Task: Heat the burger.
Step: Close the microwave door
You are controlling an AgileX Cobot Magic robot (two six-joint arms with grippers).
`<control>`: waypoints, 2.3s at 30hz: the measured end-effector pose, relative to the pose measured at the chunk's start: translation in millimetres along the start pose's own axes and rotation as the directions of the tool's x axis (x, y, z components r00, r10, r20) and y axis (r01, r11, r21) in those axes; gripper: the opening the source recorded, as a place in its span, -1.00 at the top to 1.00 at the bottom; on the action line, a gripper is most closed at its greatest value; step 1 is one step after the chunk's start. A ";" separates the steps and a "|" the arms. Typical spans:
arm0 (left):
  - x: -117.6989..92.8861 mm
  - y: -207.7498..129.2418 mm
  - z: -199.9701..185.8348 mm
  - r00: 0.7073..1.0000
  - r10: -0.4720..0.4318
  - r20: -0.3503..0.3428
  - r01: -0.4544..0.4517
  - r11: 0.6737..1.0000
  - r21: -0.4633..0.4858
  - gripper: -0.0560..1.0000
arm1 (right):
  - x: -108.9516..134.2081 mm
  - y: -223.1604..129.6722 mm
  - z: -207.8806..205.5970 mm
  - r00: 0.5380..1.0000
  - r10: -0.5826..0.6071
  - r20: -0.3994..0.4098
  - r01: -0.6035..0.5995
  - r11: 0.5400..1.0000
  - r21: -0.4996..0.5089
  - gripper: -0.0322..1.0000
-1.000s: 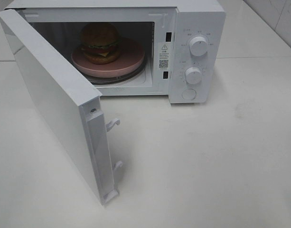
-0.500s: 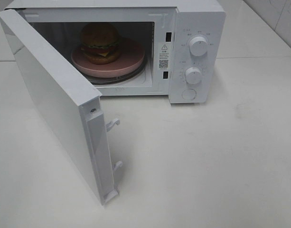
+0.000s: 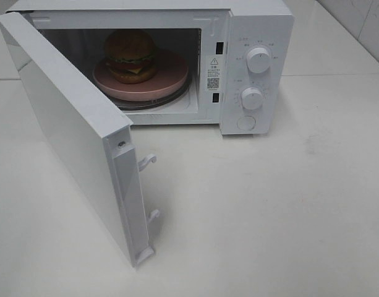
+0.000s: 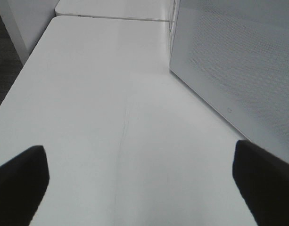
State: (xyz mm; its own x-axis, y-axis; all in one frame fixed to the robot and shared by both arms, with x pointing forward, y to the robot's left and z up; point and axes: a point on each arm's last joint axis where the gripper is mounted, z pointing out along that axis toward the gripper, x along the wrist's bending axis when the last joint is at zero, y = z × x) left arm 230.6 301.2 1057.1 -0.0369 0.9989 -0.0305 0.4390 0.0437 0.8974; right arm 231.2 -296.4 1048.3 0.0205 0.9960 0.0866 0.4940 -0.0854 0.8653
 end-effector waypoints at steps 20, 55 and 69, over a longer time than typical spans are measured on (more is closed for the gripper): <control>0.0 0.0 0.0 1.000 0.000 0.000 0.000 1.000 0.000 -0.96 | 0.3 0.5 -0.1 1.000 0.002 -0.001 -0.002 1.000 -0.007 -0.53; 0.0 0.0 0.0 1.000 0.000 0.000 0.000 1.000 0.000 -0.96 | 0.3 0.5 -0.1 1.000 0.002 -0.001 -0.002 1.000 -0.007 -0.53; -0.3 9.7 -2.2 1.000 0.000 0.000 0.000 1.000 -0.012 -0.81 | 0.3 0.5 -0.1 1.000 0.002 -0.001 -0.002 1.000 -0.007 -0.53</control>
State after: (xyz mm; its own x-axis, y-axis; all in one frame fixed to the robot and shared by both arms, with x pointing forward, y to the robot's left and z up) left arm 232.9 301.3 1066.8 -0.0366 0.9989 -0.0307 0.4282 0.0434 0.9026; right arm 231.3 -296.1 1048.8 0.0209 0.9959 0.0885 0.4878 -0.0874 0.8686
